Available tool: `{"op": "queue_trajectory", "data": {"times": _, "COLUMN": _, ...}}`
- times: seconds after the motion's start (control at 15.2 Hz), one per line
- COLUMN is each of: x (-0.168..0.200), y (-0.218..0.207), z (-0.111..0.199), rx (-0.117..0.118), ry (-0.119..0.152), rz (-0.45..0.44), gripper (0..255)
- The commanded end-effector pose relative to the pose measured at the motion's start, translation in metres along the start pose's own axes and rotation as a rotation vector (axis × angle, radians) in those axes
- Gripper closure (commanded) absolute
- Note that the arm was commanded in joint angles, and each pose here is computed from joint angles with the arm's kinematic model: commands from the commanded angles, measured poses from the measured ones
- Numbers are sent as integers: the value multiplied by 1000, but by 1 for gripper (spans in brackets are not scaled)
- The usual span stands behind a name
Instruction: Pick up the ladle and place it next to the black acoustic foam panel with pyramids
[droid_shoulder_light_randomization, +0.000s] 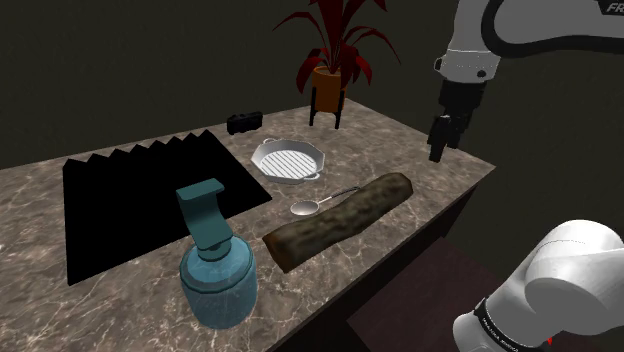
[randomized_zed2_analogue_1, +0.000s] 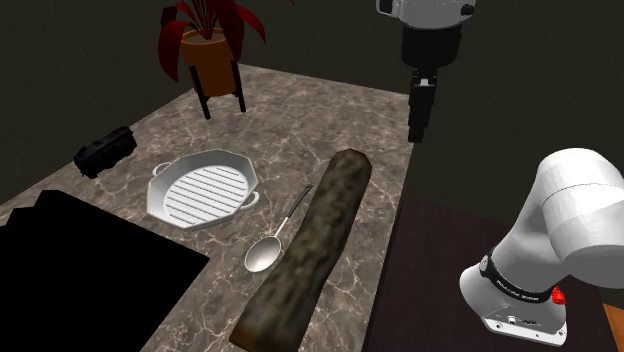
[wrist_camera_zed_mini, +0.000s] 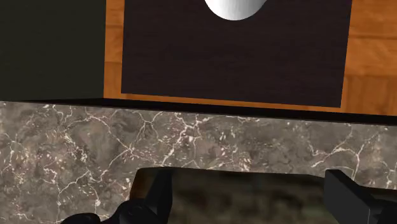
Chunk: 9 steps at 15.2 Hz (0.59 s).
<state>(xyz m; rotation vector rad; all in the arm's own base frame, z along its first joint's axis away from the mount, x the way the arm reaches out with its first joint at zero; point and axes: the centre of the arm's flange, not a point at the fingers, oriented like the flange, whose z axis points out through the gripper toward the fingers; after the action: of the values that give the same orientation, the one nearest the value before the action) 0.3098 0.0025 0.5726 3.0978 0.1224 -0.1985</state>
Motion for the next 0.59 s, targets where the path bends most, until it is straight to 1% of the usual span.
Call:
{"op": "queue_trajectory", "data": {"times": 0.0, "x": 0, "y": 0, "z": 0, "rx": 0, "ry": 0, "rz": 0, "gripper": 0}}
{"op": "queue_trajectory", "data": {"times": 0.26, "x": 44, "y": 26, "z": 26, "rx": 60, "ry": 3, "rz": -225, "gripper": 0}}
{"op": "queue_trajectory", "data": {"times": 0.53, "x": 92, "y": 39, "z": 52, "rx": 120, "ry": 6, "rz": -451, "gripper": 0}}
